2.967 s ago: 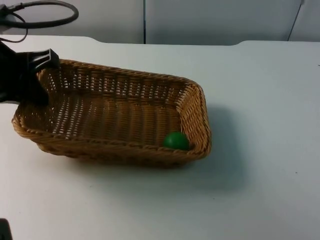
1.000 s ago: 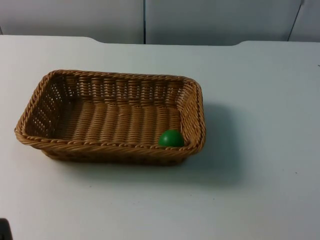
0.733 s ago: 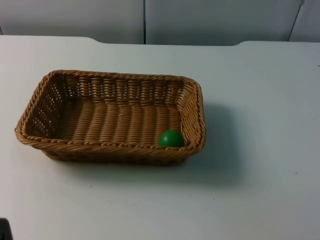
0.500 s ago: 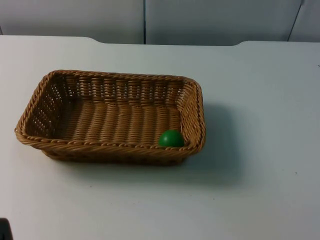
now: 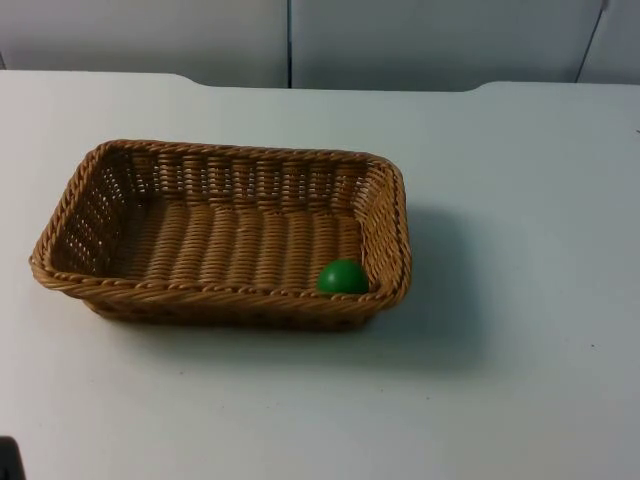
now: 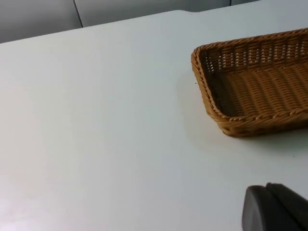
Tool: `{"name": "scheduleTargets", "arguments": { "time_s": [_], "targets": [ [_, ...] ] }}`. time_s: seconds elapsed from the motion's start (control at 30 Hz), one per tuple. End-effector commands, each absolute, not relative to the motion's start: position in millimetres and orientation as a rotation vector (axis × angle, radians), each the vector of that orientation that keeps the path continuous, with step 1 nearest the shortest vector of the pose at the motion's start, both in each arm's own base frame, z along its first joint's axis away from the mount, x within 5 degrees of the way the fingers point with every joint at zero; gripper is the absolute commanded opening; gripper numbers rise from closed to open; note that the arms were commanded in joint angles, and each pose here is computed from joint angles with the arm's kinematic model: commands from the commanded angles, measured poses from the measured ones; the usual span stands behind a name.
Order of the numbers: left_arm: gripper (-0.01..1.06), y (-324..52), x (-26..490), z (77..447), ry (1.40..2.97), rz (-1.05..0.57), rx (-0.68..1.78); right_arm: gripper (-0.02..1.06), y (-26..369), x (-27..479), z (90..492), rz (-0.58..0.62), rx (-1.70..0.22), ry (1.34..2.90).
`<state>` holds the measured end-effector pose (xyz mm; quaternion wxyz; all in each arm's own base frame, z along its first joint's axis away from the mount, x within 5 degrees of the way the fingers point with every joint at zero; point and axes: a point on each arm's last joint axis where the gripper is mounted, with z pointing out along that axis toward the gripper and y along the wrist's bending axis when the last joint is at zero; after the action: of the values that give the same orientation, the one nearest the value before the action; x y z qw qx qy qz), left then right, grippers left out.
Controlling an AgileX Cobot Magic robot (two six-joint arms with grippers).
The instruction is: Pick up the basket with the left hand and place the ball into the basket with the right hand.
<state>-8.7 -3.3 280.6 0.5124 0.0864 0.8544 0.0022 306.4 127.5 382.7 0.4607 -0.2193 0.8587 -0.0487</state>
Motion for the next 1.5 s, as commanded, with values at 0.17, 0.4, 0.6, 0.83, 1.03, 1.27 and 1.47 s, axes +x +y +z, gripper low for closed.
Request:
{"name": "scheduleTargets", "arguments": {
  "time_s": [0.17,0.4,0.6,0.83,1.03,1.27,1.47],
  "targets": [
    [0.00,-0.1,-8.5,280.9,2.040,0.045,0.197,0.00,66.6,207.7,481.7,-0.141,-0.323,1.802],
    [0.00,1.3,-6.9,279.6,2.037,0.067,0.196,0.00,3.4,108.5,471.3,-0.236,-0.165,1.776],
    [0.00,1.3,-6.9,279.6,2.037,0.067,0.196,0.00,-6.9,34.3,408.1,0.073,-0.287,1.965],
    [0.00,1.3,-6.9,279.6,2.037,0.067,0.196,0.00,0.7,-16.6,345.1,0.291,-0.653,1.879],
    [0.00,1.3,-6.9,279.6,2.037,0.067,0.196,0.00,-1.8,-25.6,305.6,0.304,-0.674,1.875],
    [0.00,1.3,-6.9,279.6,2.037,0.067,0.196,0.00,1.3,-16.1,279.5,0.275,-0.714,1.993],
    [0.00,1.3,-6.9,279.6,2.037,0.067,0.196,0.00,4.0,-10.7,278.7,0.285,-0.694,1.948]
  ]
}}
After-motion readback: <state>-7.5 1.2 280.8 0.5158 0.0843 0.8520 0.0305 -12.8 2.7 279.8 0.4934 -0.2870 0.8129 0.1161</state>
